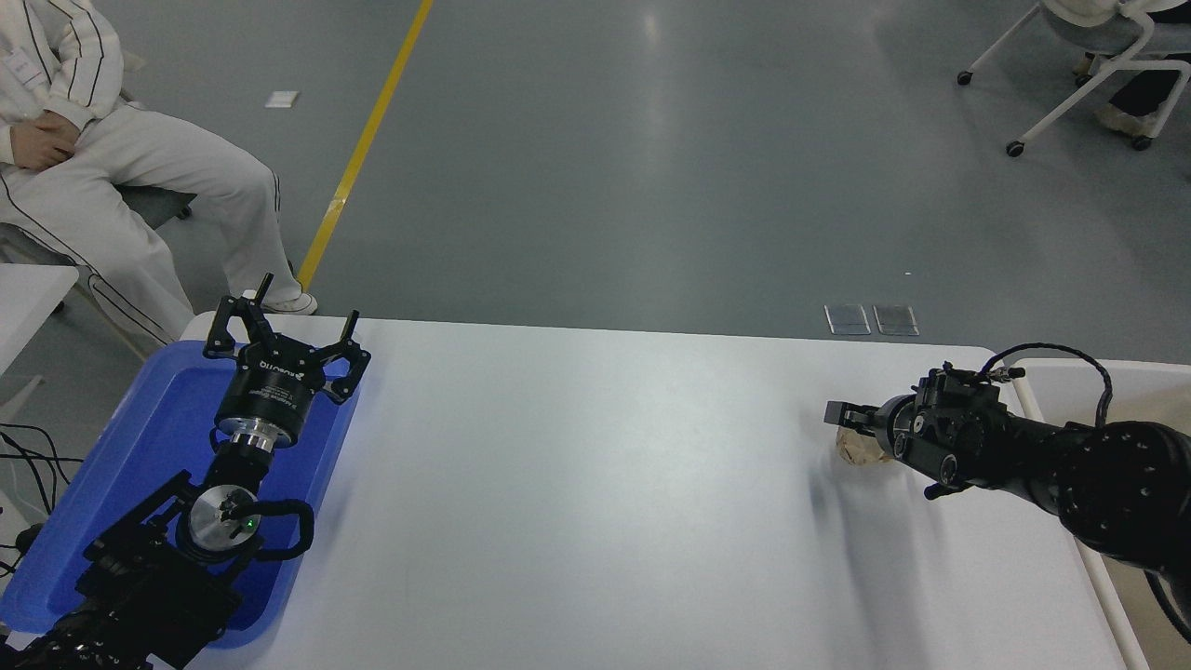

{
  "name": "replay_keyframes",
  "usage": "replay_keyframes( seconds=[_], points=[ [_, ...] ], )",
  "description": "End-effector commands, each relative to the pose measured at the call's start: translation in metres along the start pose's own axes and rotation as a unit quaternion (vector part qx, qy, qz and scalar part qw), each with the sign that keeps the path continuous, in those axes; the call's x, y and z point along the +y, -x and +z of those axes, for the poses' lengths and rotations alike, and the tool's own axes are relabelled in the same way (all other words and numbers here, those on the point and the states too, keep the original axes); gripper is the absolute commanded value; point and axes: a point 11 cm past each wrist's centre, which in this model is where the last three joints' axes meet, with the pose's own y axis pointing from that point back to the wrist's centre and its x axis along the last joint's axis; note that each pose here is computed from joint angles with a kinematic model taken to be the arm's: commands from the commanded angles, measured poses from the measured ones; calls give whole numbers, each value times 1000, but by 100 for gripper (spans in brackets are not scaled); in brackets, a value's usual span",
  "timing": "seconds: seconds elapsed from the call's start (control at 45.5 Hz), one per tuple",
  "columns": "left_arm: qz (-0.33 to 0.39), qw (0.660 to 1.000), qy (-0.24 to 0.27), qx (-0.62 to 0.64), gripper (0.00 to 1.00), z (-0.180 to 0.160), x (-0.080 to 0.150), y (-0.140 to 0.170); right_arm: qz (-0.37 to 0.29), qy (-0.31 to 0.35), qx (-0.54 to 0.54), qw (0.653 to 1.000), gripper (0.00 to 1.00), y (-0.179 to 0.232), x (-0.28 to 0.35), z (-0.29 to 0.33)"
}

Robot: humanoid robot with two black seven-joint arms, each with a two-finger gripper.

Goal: Pick up paper ball place in dustbin

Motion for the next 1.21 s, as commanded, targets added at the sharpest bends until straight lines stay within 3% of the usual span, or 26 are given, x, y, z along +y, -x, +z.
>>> replay_keyframes(
  seconds=[0.0, 0.352, 0.791, 1.187],
  points=[
    [0, 1000, 0, 0, 100, 0, 0, 0, -2, -5, -18, 1000, 85, 7, -2, -2],
    [0, 1000, 0, 0, 100, 0, 0, 0, -8, -26, -80, 996, 0, 19, -3, -13],
    [0, 1000, 0, 0, 100, 0, 0, 0, -1, -29, -88, 996, 0, -1, 4, -9],
    [0, 1000, 0, 0, 100, 0, 0, 0, -37, -34, -50, 997, 0, -31, 47, 9]
  ],
)
